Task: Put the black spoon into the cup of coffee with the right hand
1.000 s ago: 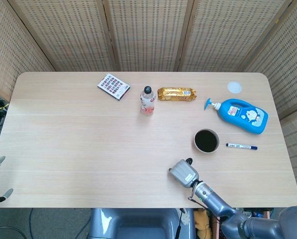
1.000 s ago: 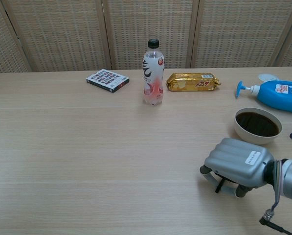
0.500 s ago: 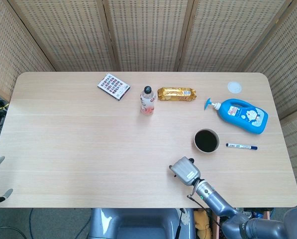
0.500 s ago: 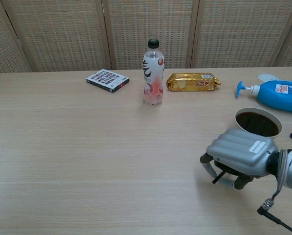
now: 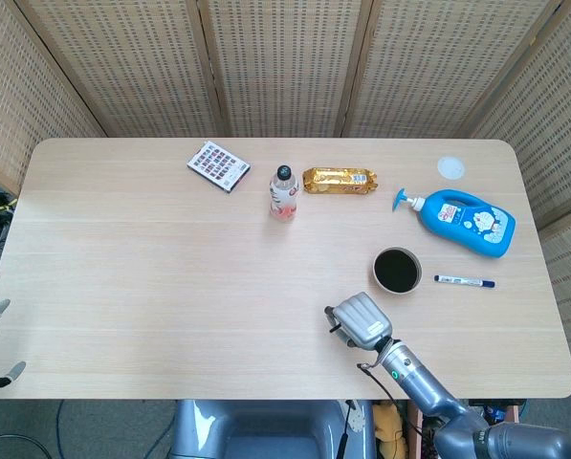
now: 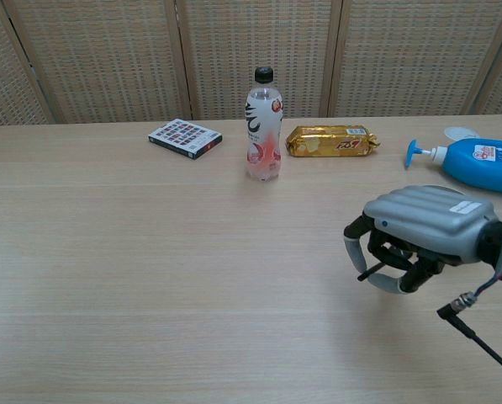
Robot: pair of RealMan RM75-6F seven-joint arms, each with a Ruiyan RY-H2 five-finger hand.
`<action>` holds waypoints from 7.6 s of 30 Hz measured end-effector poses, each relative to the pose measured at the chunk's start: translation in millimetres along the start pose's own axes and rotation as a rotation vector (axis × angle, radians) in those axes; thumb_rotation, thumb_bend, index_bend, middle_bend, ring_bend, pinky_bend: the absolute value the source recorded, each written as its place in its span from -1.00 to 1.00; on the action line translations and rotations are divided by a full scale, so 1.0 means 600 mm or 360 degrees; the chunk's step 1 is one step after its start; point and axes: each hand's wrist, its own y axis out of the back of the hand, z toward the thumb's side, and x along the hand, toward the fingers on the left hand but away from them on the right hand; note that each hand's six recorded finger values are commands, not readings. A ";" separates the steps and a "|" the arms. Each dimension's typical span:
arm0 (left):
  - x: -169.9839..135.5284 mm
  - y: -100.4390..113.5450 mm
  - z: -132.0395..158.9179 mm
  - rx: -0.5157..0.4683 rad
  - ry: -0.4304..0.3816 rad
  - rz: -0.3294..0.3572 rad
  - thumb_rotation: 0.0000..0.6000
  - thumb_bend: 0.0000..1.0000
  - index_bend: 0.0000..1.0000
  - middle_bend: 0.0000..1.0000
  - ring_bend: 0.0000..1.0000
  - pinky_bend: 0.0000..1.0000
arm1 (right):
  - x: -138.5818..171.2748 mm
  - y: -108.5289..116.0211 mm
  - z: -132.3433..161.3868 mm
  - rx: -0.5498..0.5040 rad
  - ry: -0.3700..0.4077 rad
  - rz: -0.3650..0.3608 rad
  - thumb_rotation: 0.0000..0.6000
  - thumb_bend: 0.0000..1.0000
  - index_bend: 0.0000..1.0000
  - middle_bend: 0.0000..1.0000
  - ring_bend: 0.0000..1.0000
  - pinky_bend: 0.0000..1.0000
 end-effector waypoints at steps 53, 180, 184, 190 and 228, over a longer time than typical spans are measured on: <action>0.009 0.005 0.029 0.0040 -0.0043 -0.0021 1.00 -0.55 -1.00 -1.00 -1.00 -1.00 | -0.057 0.046 -0.253 -0.1170 -0.0564 -0.0136 1.00 0.27 0.39 0.82 0.88 0.90; -0.009 -0.008 0.003 0.0020 0.0018 -0.0053 1.00 -0.55 -1.00 -1.00 -1.00 -1.00 | -0.080 0.038 -0.246 -0.0812 -0.0539 -0.0026 1.00 0.29 0.43 0.83 0.88 0.90; -0.008 -0.009 0.004 0.0015 0.0015 -0.0054 1.00 -0.55 -1.00 -1.00 -1.00 -1.00 | -0.075 0.034 -0.240 -0.0796 -0.0526 -0.0008 1.00 0.29 0.43 0.83 0.88 0.90; -0.007 -0.009 0.006 0.0013 0.0006 -0.0054 1.00 -0.55 -1.00 -1.00 -1.00 -1.00 | -0.065 0.031 -0.242 -0.0778 -0.0536 0.0003 1.00 0.29 0.43 0.83 0.88 0.90; -0.008 -0.002 0.011 0.0008 -0.0003 -0.0035 1.00 -0.55 -1.00 -1.00 -1.00 -1.00 | 0.003 0.115 -0.229 -0.0782 -0.0518 -0.0303 1.00 -0.78 -0.01 0.48 0.70 0.89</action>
